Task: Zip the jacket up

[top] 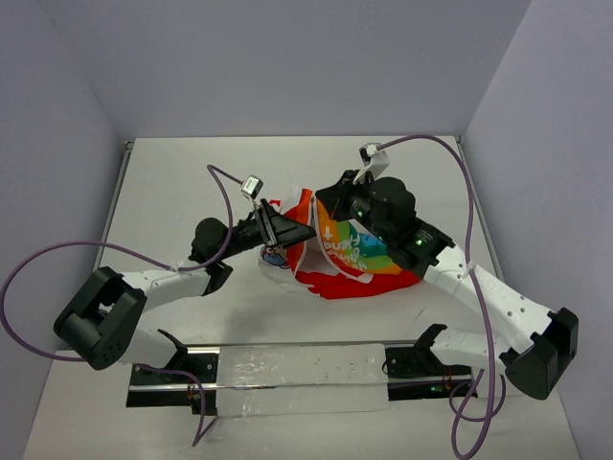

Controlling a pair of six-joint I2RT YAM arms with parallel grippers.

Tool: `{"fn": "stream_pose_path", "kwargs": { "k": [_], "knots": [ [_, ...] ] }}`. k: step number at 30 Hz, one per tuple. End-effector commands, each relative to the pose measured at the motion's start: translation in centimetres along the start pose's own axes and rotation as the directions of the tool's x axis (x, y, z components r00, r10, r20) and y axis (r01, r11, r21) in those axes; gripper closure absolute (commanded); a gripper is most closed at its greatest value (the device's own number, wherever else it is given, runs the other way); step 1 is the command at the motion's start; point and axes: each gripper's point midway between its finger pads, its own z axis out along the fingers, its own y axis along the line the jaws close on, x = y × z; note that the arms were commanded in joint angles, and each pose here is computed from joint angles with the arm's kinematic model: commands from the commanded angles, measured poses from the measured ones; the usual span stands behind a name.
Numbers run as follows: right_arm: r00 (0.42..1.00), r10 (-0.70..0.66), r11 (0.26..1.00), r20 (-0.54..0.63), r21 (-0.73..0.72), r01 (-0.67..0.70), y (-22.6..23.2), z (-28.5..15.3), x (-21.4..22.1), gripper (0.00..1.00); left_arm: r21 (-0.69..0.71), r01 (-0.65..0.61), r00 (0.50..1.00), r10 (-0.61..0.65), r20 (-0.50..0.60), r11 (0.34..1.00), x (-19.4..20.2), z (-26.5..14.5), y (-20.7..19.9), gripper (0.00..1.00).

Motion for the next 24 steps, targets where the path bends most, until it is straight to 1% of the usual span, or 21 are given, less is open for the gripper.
{"fn": "stream_pose_path", "kwargs": {
  "k": [1, 3, 5, 8, 12, 24],
  "knots": [
    [0.995, 0.013, 0.998, 0.098, -0.065, -0.007, 2.4, -1.6, -4.1, 1.00, 0.118, -0.114, 0.991, 0.105, 0.081, 0.986, -1.8, 0.7, -3.2, 0.40],
    [0.995, 0.012, 0.998, 0.101, -0.067, -0.005, 2.5, -1.9, -4.2, 1.00, 0.096, -0.147, 0.986, 0.138, 0.098, 0.984, -2.2, 1.0, -3.0, 0.40],
    [0.994, 0.011, 0.998, 0.108, -0.071, -0.004, 2.5, -2.2, -4.5, 1.00, 0.051, -0.159, 0.980, 0.151, 0.129, 0.986, -3.0, 1.2, -2.3, 0.40],
    [0.993, 0.015, 0.997, 0.114, -0.079, -0.006, 2.7, -2.5, -4.7, 1.00, 0.030, -0.176, 0.975, 0.170, 0.143, 0.984, -3.4, 1.3, -2.0, 0.40],
    [0.994, 0.018, 0.995, 0.107, -0.099, -0.007, 3.1, -2.8, -4.7, 1.00, 0.023, -0.191, 0.974, 0.187, 0.132, 0.981, -3.8, 2.1, -2.1, 0.40],
    [0.995, 0.030, 0.988, 0.099, -0.152, -0.015, 4.1, -3.6, -4.8, 1.00, 0.036, -0.186, 0.975, 0.180, 0.133, 0.982, -4.7, 3.2, -2.2, 0.42]
  ]
}}
